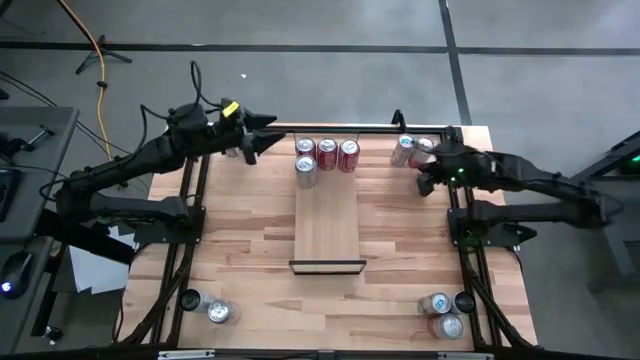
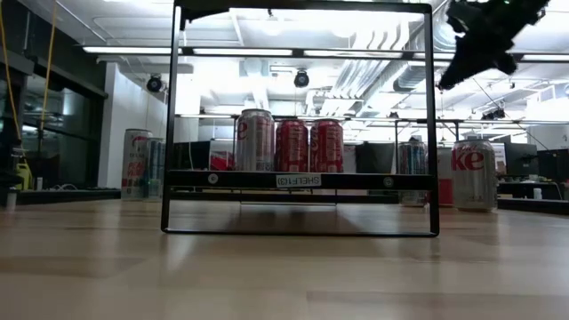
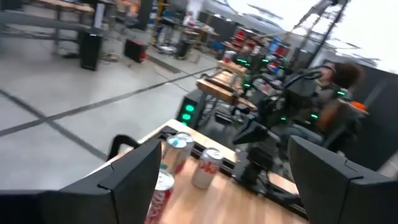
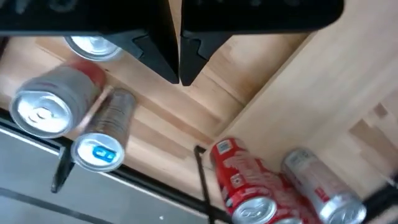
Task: Place canned beverage on shelf
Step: Put the right red silver soda can on the shelf aligned with the other red silver soda can
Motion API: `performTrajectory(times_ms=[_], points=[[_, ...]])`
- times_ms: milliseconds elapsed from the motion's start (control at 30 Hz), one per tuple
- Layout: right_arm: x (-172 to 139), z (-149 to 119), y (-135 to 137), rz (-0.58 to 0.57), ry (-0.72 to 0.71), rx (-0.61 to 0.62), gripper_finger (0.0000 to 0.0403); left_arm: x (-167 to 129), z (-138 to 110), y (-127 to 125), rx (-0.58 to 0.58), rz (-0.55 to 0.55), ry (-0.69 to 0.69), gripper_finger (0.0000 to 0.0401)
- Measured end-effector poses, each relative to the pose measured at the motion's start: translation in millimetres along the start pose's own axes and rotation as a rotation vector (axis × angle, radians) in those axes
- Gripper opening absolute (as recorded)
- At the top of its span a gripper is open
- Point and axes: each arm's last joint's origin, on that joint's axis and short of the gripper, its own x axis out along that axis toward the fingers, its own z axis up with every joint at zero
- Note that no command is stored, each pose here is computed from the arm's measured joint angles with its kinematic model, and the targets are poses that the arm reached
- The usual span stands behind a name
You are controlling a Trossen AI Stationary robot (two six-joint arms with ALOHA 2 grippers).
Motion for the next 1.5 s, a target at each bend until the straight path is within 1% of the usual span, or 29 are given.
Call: performTrajectory(times_ms=[133,233,333,500,567,667,767,867,1000,1133,1233,1333,1500], points=[[-5.8,-1.0,-15.3,-0.017,-0.026,0.084,0.0007,0.7,-1.1,-2.7,0.000,0.061,-0.021,0.0298],[-6.2,2.2,-19.7,-0.018,0.014,0.082,0.0037,0.9,-1.2,-2.9,0.000,0.067,-0.023,0.0298],[1.3,4.9,-21.3,-0.039,0.083,0.100,0.0094,0.9,-1.1,-2.2,-0.001,0.072,-0.024,0.0298],[27.0,7.1,-24.8,-0.172,0.265,0.140,0.0222,0.9,-1.0,-2.1,-0.010,0.072,-0.024,0.0298],[38.9,10.5,-25.5,-0.208,0.317,0.155,0.0268,0.9,-1.0,-2.1,-0.010,0.069,-0.023,0.0298],[55.7,16.9,-26.1,-0.241,0.389,0.167,0.0321,0.9,-1.1,-2.1,-0.009,0.069,-0.022,0.0298],[64.7,26.5,-26.4,-0.268,0.443,0.173,0.0352,1.0,-1.4,-2.7,-0.009,0.048,-0.014,0.0298],[68.0,36.0,-26.3,-0.292,0.493,0.155,0.0367,1.0,-1.7,-3.6,-0.009,0.017,-0.002,0.0298],[65.6,45.0,-25.9,-0.301,0.509,0.151,0.0369,0.5,-1.6,-3.9,-0.006,0.011,-0.001,0.0298],[65.0,42.0,-31.3,-0.329,0.553,0.222,0.0369,-0.2,-1.4,-4.0,-0.001,0.011,-0.001,0.0298],[69.2,35.0,-37.4,-0.333,0.590,0.309,0.0369,-0.9,-0.6,-4.8,0.001,-0.005,-0.002,0.0298],[75.3,31.2,-42.2,-0.327,0.584,0.348,0.0369,-0.8,-0.9,-4.9,0.001,-0.012,0.003,0.0298],[79.5,27.7,-46.2,-0.351,0.574,0.406,0.0369,-0.8,-0.9,-4.9,0.000,-0.013,0.003,0.0298]])
